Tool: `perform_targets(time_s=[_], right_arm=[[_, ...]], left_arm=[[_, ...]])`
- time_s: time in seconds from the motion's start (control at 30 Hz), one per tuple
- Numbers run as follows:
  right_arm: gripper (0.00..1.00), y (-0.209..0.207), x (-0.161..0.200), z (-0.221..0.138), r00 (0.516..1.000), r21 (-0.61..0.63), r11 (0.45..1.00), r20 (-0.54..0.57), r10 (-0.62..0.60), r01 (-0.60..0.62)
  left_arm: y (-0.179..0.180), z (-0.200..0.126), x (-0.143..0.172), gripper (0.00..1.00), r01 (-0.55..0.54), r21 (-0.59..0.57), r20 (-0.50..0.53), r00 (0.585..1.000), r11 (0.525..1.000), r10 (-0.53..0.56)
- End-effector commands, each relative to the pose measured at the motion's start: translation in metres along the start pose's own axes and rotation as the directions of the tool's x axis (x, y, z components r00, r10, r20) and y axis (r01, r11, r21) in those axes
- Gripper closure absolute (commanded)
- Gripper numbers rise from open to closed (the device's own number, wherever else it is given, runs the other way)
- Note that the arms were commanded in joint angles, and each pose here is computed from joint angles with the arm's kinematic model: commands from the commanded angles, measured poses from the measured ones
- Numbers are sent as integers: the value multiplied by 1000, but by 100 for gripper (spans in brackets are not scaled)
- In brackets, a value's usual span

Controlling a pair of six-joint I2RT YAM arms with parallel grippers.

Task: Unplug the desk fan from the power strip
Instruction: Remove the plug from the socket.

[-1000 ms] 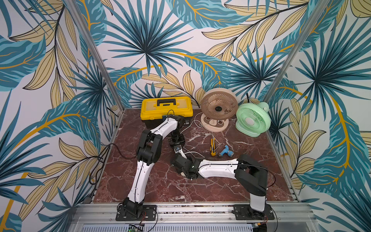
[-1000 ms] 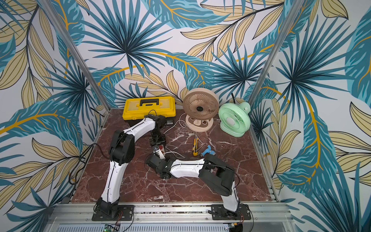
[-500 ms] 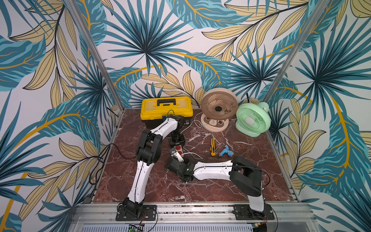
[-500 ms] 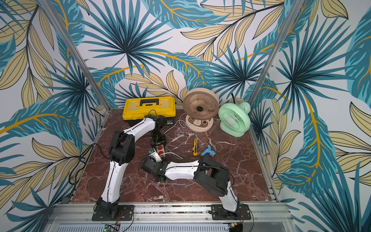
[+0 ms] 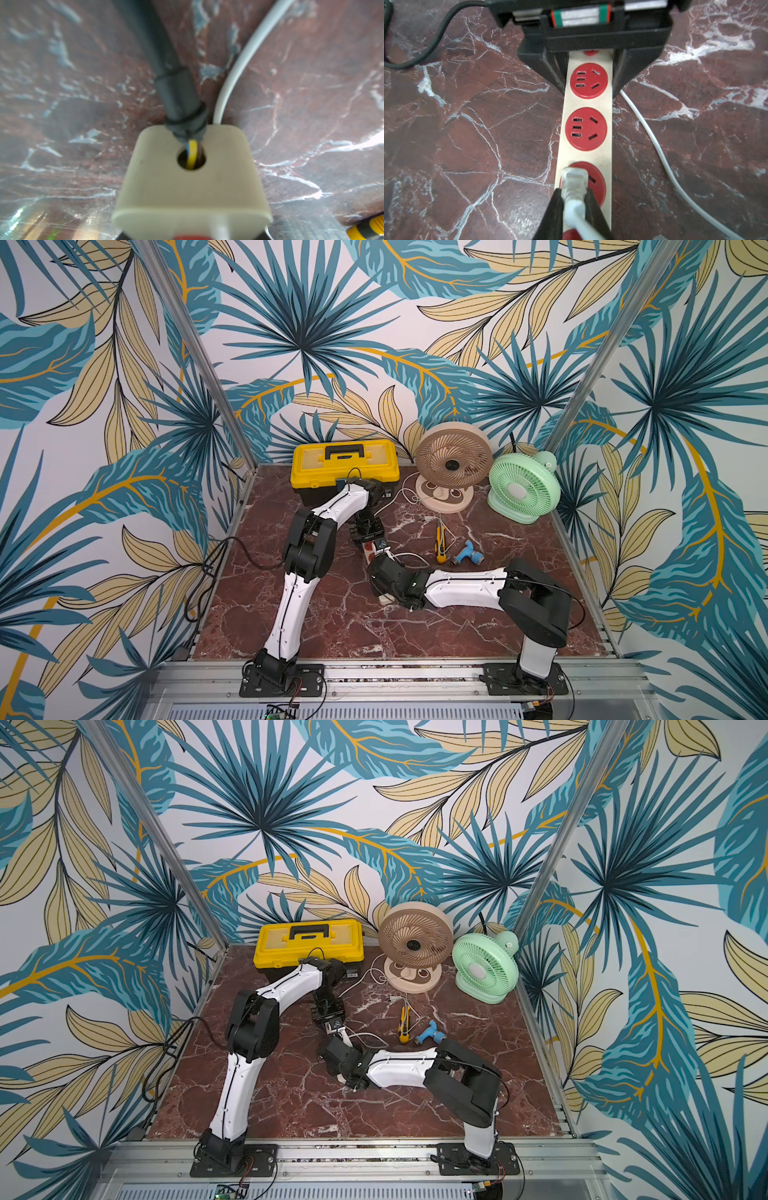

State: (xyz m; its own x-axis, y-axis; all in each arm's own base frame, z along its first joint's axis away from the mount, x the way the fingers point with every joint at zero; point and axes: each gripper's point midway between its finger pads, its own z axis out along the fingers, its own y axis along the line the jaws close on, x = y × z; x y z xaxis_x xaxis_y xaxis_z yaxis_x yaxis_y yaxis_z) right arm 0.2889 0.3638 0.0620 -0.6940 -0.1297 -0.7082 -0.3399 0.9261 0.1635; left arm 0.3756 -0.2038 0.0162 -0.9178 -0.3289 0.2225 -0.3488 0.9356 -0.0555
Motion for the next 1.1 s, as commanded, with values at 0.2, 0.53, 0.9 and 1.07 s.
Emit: perform_targets(time_s=[0.2,0.53,0.9,1.07], right_arm=[[100,-22,-5,-3,990,7,990,-4,140,-140],[100,-7,-11,-9,1000,36,999,-5,7,-6],[100,25,-14,-14,949,175,936,22,-314,306],[100,38,-16,-17,907,229,886,31,-420,403]], left_arm=[[27,79,-17,100,-62,-136,-22,998,989,60],[28,79,-18,100,-61,-143,-20,998,988,59],[28,79,-19,100,-64,-149,-22,998,987,62],[28,78,-20,100,-65,-149,-19,998,987,62]])
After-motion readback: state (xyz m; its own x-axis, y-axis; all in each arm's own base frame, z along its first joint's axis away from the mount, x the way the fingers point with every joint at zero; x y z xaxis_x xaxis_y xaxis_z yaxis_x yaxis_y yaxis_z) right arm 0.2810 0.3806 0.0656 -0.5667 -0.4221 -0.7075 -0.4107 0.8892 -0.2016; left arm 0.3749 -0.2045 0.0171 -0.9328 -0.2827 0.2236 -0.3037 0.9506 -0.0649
